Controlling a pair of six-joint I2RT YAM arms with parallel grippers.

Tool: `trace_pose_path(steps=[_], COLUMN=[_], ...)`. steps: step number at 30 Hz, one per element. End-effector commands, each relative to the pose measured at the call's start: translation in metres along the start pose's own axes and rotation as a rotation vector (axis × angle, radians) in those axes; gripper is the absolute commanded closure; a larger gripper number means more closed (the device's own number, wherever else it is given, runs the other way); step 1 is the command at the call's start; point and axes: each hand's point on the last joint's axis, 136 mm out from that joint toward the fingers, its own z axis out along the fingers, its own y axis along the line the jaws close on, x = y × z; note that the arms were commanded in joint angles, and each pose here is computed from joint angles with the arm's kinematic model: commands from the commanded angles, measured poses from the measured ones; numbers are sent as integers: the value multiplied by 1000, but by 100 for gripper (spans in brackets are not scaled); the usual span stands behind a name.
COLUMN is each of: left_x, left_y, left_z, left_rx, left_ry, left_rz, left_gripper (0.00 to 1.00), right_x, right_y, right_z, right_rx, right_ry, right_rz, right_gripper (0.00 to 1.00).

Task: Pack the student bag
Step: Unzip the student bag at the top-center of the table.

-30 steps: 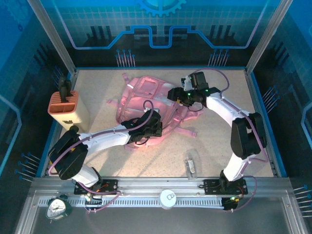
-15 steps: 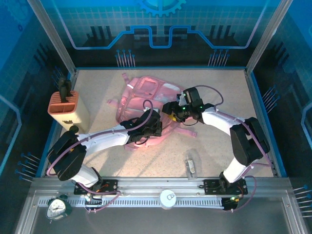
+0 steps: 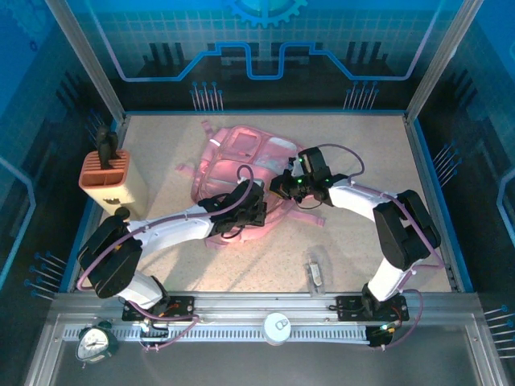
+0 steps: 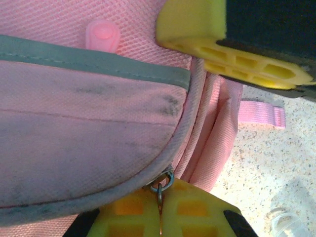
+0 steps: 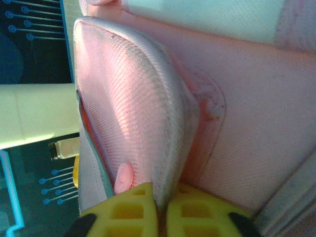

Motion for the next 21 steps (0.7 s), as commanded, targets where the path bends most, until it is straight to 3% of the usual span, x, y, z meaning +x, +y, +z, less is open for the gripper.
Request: trace_pose_path(steps=[1,9,12,15,19,21], left_x=[-7,-10,-13,-11,-13,-17], left_y=[4,63,90,75,28,9], left_z=[-19,-35,-39,-37,-28,-21], left_rx=[2,-75,-133,-77,36,84], left_ry=[4,12,30,56,34,29], left_rz=[43,45,-52,-56,-16,-43], left_gripper=[100,100,100,100,100,100], right_x=[-8,-14,-19,-33,-58,-70], right_y=[-1,-12,-12,-19,-25,-25], right_z=[-7,-27,-35,-45,-50,-50], right_rx=[6,57,57,74,111,124], right_ry=[-20,-8,-2,-44,-68,-82], right_rz=[-72,-146,-173,-173,-186,-196], right_gripper=[100,100,100,100,100,92])
